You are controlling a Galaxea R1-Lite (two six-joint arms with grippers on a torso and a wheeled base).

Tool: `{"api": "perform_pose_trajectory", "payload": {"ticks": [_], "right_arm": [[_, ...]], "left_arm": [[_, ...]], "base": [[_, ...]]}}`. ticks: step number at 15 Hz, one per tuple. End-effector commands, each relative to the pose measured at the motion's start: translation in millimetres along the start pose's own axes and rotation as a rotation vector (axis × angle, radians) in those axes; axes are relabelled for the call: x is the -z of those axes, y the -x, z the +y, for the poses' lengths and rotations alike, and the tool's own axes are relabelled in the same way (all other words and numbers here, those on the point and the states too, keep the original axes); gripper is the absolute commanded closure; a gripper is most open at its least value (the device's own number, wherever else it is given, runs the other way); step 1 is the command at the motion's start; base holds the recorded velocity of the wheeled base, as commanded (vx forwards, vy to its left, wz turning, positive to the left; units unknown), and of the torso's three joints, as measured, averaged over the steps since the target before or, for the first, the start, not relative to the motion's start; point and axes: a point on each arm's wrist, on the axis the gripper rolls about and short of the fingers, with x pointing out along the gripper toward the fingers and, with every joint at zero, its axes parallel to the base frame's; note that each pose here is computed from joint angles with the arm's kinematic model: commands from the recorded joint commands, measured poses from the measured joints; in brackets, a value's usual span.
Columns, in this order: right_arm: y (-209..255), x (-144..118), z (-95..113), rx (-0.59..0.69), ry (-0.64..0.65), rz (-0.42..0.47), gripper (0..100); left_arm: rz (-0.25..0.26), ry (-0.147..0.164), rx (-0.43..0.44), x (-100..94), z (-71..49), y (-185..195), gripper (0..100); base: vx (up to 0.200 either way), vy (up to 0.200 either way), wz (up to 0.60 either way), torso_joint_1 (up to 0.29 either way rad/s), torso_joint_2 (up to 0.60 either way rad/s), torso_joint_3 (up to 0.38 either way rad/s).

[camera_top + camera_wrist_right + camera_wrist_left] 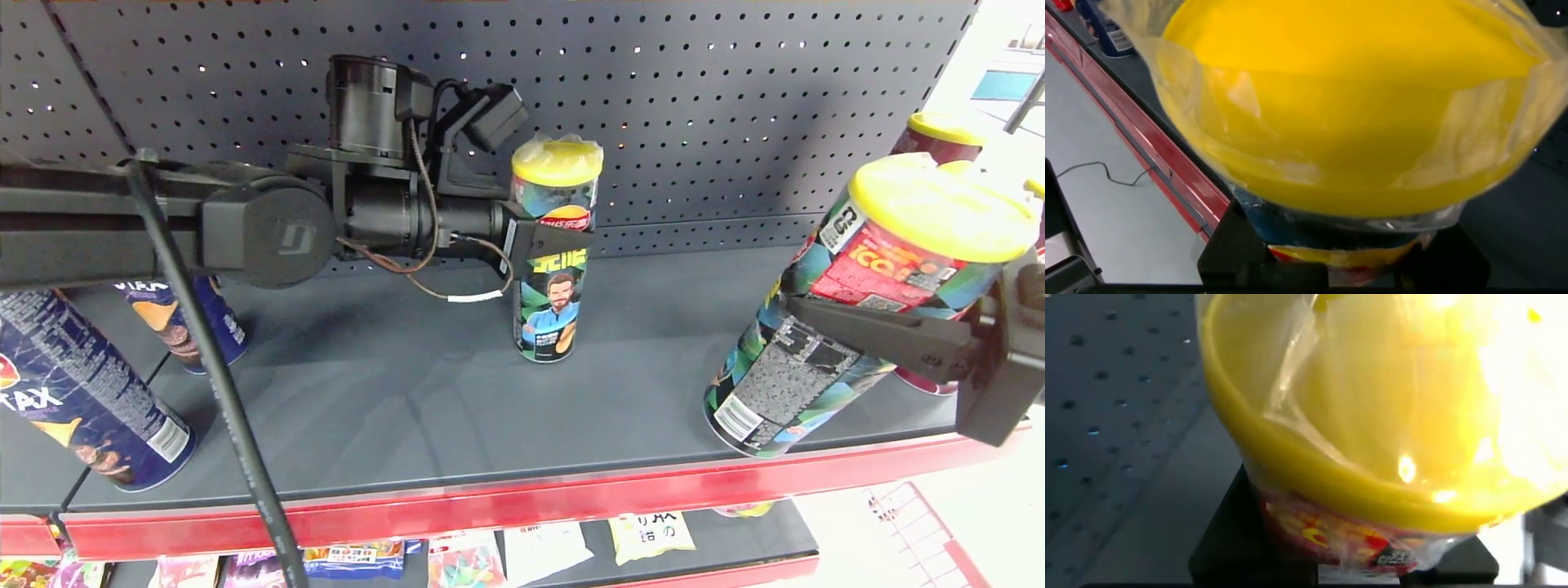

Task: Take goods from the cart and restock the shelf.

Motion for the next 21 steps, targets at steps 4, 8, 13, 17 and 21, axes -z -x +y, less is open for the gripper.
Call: {"api": "perform_pose_trajectory", "payload": {"ticks": [4,8,13,17,21], "right_arm": [[-0.3,-0.3,0.0,-0.001,0.001,-0.001,100],[-0.8,-3.4,-0.7,-0.002,0.004,-0.01,100],[-0.8,-4.2,-0.9,-0.001,0.005,-0.013,100],[-1.8,-6.5,-1.6,-0.001,0.006,-0.018,100],[-2.1,-7.5,-2.0,0.0,0.007,-0.02,100]], "left_arm": [[-0.005,-0.009,0.115,-1.5,-35.4,44.6,100],[0.029,-0.043,0.142,12.2,-47.5,51.5,100],[0.03,-0.045,0.159,12.9,-51.6,48.4,100],[0.003,-0.073,0.199,17.8,-56.9,26.0,100],[0.006,-0.07,0.214,19.6,-60.8,21.8,100]], "base": [[0.0,0.0,0.0,0.0,0.0,0.0],[0.0,0.0,0.0,0.0,0.0,0.0],[0.0,0.0,0.0,0.0,0.0,0.0],[0.0,0.0,0.0,0.0,0.0,0.0],[0.0,0.0,0.0,0.0,0.0,0.0]]}}
